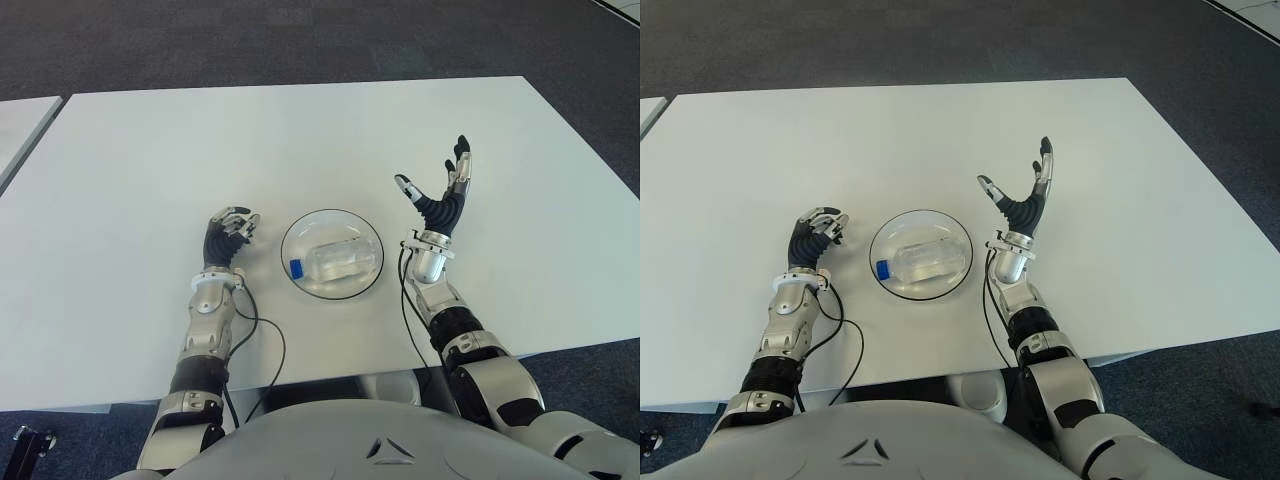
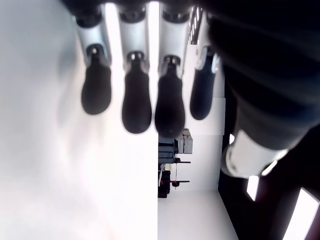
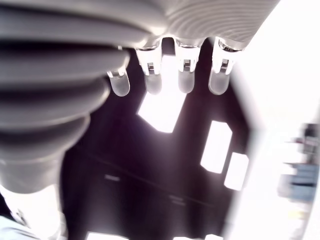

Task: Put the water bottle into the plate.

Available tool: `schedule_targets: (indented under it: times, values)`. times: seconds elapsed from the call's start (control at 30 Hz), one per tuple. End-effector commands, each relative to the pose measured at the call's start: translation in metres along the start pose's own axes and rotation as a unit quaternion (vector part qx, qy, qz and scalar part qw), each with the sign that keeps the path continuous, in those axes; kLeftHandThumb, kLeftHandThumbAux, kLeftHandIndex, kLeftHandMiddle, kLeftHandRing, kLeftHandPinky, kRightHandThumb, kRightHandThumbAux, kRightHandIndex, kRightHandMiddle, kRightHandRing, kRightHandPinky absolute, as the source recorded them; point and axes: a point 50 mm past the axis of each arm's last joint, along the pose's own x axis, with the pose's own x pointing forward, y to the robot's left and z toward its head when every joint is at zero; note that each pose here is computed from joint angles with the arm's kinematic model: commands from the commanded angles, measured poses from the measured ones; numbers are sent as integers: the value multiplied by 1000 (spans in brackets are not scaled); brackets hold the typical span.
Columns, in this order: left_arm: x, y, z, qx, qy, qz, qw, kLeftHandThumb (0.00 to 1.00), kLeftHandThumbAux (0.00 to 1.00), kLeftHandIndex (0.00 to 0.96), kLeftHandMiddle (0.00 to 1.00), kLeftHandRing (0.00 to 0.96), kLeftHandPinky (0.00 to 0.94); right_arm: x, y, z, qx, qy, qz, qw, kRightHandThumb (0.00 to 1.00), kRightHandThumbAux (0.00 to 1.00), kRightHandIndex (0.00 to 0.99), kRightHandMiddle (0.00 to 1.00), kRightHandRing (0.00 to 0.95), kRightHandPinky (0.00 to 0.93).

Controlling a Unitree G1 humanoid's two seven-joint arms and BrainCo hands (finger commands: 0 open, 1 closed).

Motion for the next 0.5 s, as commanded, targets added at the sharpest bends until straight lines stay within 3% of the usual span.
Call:
schedule_targets:
  times: [0.03,0.27,0.5]
  values:
    - [-15,3,-31,-2,89,7,996,708,713,436,697,677,666,2,1,0,38,38,0,999,41,812,0,28,44,141]
    - [-15,3,-32,-3,93,12,996,708,713,436,697,675,666,3,-7,-10,94,106,30,990,116,851,34,114,132,226]
    - [-14,3,-31,-5,94,14,995,709,713,436,694,673,652,5,-10,-17,153,154,48,975,243,922,129,249,258,346]
